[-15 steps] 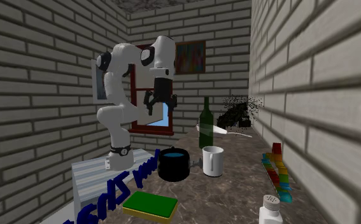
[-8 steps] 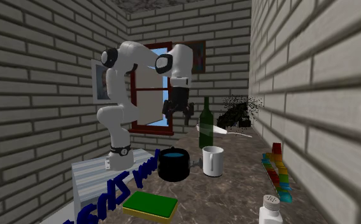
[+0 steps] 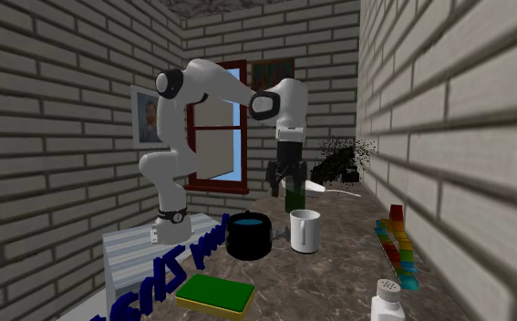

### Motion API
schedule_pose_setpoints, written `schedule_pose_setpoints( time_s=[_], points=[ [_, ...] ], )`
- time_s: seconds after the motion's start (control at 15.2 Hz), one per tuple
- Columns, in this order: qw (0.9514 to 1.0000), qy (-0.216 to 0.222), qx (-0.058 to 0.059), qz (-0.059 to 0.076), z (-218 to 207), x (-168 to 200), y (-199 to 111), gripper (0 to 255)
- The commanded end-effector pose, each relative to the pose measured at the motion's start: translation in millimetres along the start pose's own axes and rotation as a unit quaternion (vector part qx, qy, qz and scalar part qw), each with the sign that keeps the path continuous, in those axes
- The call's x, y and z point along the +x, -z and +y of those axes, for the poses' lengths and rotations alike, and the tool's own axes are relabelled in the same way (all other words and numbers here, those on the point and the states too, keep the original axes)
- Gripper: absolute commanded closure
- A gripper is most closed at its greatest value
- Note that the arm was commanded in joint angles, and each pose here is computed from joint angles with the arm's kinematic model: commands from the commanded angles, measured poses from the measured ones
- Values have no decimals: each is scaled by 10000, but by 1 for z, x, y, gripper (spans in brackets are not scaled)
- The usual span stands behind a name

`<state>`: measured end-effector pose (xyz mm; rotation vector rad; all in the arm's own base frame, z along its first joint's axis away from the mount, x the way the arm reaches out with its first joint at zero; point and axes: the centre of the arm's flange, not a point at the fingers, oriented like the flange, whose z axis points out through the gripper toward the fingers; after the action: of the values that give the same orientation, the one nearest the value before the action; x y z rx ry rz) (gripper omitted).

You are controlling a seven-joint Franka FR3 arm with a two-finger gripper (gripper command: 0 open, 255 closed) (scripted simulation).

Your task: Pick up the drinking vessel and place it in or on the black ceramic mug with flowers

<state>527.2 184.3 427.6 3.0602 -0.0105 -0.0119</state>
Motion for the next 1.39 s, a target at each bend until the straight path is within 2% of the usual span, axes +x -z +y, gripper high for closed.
schedule_pose_setpoints(
  time_s=[0.0, 0.33, 0.86, 1.32],
  points=[
    [10000, 49, 22, -4, -20, 16, -10, 0],
    [9998, 175, 72, -19, -66, 56, -34, 0],
    [9998, 175, 72, -19, -66, 56, -74, 0],
    [9998, 175, 72, -19, -66, 56, -74, 0]
  ],
)
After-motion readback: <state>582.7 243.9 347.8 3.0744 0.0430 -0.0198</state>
